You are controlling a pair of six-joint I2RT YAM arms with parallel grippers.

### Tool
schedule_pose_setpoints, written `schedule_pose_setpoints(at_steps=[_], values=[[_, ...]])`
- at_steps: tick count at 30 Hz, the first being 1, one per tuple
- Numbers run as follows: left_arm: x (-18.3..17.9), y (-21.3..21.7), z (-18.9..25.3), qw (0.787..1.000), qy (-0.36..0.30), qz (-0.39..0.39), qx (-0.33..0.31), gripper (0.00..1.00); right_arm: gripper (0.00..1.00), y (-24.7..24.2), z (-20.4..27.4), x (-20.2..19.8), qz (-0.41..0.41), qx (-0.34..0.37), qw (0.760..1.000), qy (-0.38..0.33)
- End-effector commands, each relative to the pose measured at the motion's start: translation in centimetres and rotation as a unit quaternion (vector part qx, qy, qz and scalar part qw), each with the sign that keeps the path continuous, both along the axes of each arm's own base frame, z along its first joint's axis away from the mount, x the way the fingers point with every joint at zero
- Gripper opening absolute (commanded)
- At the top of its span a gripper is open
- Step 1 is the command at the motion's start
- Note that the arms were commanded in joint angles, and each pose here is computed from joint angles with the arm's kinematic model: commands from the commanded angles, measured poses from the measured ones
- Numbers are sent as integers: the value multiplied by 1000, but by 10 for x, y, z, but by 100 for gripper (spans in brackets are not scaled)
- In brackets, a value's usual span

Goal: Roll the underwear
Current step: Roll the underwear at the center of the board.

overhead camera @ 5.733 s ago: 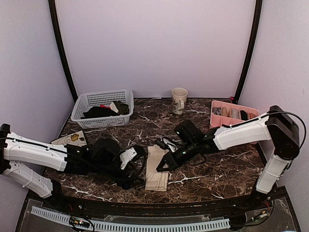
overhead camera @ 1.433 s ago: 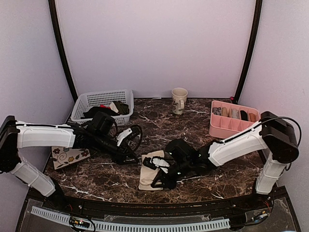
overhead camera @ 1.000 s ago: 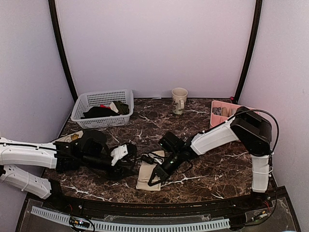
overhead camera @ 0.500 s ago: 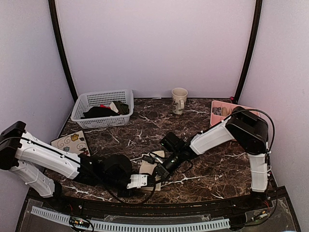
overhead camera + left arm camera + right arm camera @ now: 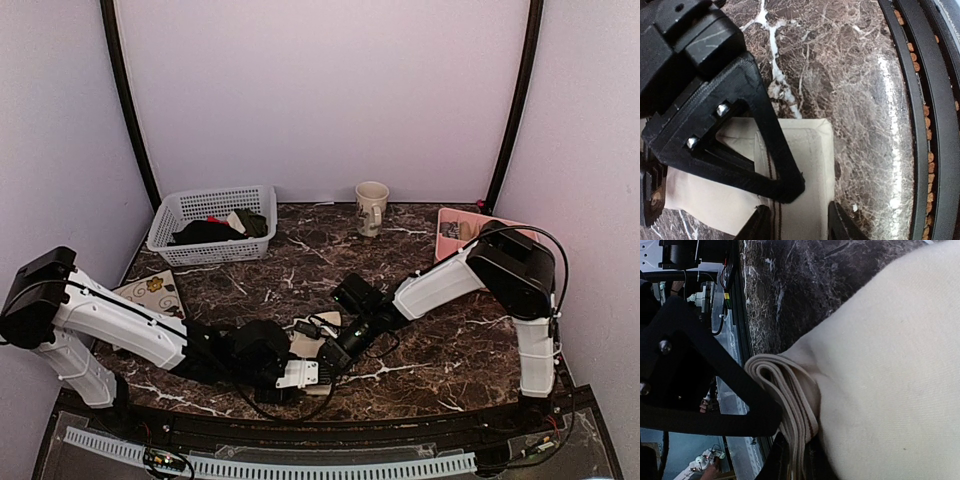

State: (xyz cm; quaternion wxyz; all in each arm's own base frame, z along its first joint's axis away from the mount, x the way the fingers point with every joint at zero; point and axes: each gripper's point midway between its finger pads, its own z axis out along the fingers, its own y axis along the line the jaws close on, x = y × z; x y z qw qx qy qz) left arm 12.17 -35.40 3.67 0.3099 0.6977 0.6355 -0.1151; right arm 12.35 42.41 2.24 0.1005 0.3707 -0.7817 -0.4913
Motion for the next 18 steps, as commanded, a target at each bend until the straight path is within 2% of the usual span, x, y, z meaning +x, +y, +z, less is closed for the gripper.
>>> schedule_pose_setpoints(at_steps=[1, 3, 5, 9, 12, 18], values=[[-4, 5, -13, 999, 17, -6, 43, 39, 0, -25, -43, 0, -19, -87, 996, -10], [-7, 8, -21, 998, 27, -9, 62, 36, 0, -25, -39, 1, -19, -80, 996, -15], [-9, 11, -30, 995, 38, -11, 88, 33, 4, -23, -35, 6, -25, -78, 996, -24], [-13, 18, -37, 992, 52, -10, 117, 16, 19, -23, -22, 20, -40, -70, 996, -45], [-21, 20, -41, 988, 78, -23, 130, 8, 29, -25, -13, 34, -55, -62, 994, -68], [-34, 21, -37, 979, 156, -30, 131, 3, 42, -34, 15, 65, -93, -46, 985, -140]])
